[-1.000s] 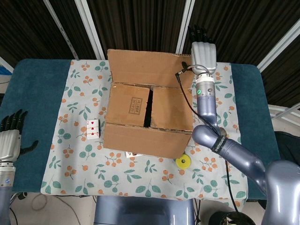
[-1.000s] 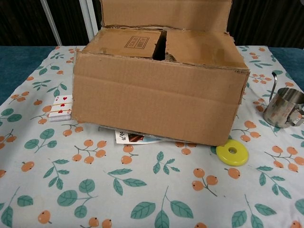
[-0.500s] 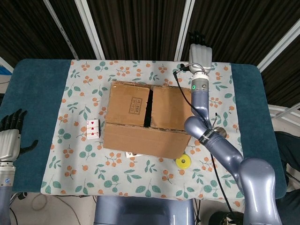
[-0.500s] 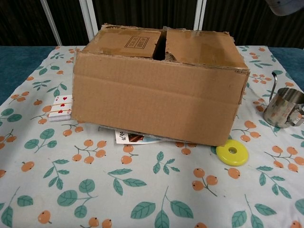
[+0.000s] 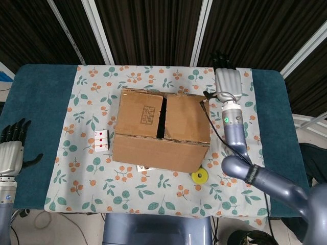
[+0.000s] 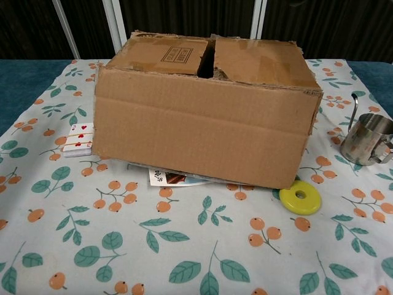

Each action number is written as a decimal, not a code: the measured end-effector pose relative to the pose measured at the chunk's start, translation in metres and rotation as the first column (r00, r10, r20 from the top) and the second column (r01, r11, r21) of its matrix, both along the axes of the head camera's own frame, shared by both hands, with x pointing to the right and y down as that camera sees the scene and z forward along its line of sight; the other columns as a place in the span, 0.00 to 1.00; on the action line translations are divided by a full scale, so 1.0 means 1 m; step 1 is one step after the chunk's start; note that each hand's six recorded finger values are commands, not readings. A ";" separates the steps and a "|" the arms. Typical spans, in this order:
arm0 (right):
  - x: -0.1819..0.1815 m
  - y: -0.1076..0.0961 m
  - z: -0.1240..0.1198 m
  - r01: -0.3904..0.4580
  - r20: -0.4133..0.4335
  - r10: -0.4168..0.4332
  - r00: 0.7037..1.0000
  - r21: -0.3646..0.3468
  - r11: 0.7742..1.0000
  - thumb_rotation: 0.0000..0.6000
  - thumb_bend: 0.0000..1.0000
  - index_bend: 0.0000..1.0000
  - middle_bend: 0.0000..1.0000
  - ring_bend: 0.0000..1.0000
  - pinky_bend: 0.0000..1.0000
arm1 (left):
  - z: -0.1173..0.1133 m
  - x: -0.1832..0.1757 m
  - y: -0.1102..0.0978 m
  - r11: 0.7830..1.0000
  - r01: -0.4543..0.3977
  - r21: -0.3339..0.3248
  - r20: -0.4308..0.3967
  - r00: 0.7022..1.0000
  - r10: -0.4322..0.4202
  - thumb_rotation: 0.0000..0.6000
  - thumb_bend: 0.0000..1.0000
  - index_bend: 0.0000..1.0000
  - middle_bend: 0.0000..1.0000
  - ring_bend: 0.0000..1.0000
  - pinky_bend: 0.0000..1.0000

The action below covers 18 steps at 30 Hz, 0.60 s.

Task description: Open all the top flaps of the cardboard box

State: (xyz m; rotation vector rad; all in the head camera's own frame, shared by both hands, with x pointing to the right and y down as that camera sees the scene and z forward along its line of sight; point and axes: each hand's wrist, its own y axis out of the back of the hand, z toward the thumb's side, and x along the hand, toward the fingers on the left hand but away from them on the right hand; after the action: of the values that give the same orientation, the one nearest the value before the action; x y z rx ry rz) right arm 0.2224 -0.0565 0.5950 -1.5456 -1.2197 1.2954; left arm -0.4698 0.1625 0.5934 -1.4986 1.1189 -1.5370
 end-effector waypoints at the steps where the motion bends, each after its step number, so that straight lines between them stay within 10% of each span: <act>1: 0.009 0.010 -0.004 0.001 -0.003 -0.001 1.000 -0.002 1.000 1.00 0.18 0.00 0.00 0.00 0.23 | 0.000 0.000 0.000 1.000 -0.005 -0.002 0.004 1.000 0.005 1.00 0.16 0.00 0.00 0.00 0.00; 11: 0.138 0.142 -0.048 -0.060 -0.173 0.058 0.983 -0.006 0.998 1.00 0.18 0.00 0.00 0.00 0.23 | 0.003 0.012 0.004 0.996 -0.073 -0.042 0.031 0.997 0.075 1.00 0.16 0.00 0.00 0.00 0.00; 18: 0.176 0.196 -0.054 -0.105 -0.182 0.099 0.978 -0.022 0.994 1.00 0.18 0.00 0.00 0.00 0.23 | 0.002 0.027 0.001 0.989 -0.132 -0.061 0.022 0.991 0.134 1.00 0.17 0.00 0.00 0.00 0.00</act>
State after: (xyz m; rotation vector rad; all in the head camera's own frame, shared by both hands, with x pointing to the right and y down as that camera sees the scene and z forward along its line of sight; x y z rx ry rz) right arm 0.3980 0.1397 0.5407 -1.3689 -1.1807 1.4936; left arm -0.4424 0.1637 0.5958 -1.5556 0.9457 -1.5053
